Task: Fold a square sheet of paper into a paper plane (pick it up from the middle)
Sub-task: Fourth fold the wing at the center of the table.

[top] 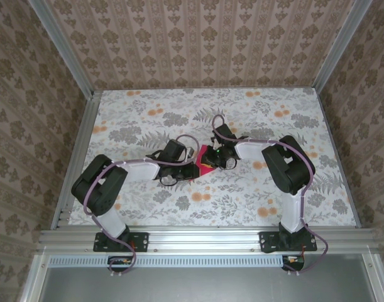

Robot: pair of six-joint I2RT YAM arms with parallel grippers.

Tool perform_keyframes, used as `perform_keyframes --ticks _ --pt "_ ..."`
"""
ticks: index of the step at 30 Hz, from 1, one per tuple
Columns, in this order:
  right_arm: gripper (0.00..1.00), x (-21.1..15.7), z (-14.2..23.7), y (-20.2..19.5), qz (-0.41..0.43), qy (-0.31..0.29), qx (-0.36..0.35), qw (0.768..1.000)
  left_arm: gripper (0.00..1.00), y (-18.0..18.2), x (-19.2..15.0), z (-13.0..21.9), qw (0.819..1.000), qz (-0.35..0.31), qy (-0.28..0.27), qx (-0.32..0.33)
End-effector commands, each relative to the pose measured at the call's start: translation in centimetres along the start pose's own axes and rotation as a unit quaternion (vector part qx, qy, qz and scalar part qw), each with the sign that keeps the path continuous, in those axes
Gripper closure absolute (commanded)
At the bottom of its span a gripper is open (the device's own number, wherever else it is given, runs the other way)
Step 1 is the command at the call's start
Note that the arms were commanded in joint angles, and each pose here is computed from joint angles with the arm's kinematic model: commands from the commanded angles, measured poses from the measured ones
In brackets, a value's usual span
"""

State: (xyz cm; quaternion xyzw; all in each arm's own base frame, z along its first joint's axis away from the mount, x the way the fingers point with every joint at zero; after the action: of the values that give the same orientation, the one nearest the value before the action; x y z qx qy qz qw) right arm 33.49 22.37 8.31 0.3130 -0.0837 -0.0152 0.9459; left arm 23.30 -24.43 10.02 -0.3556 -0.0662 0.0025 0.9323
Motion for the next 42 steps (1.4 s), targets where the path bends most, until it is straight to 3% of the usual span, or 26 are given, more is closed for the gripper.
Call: perform_keyframes --ticks 1,28,42 --pt "0.85 -1.8 -1.8 -4.4 -0.05 0.034 -0.11 0.992 0.8 0.3 0.3 0.2 1.0 -0.005 -0.011 0.027" --pt "0.85 -1.9 -1.9 -4.7 -0.049 0.042 -0.124 0.99 0.8 2.5 0.1 0.0 0.998 0.023 -0.007 0.067" --pt "0.85 -1.9 -2.0 -4.8 -0.05 0.044 -0.13 0.989 0.8 3.6 -0.9 -0.3 0.995 0.038 0.023 0.091"
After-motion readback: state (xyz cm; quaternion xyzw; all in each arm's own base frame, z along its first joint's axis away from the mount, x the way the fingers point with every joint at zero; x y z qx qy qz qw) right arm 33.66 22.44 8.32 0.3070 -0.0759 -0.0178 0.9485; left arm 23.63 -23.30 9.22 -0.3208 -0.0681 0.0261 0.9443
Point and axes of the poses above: each hand's point on the last joint's axis, 136 mm out from that joint toward the fingers, its own z axis back along the fingers, its own y axis along the line the jaws close on, x = y × z, the point moved 9 cm from there along z, back along the fingers, and after that the axes turned 11 degrees about z, right-handed, at the moved point
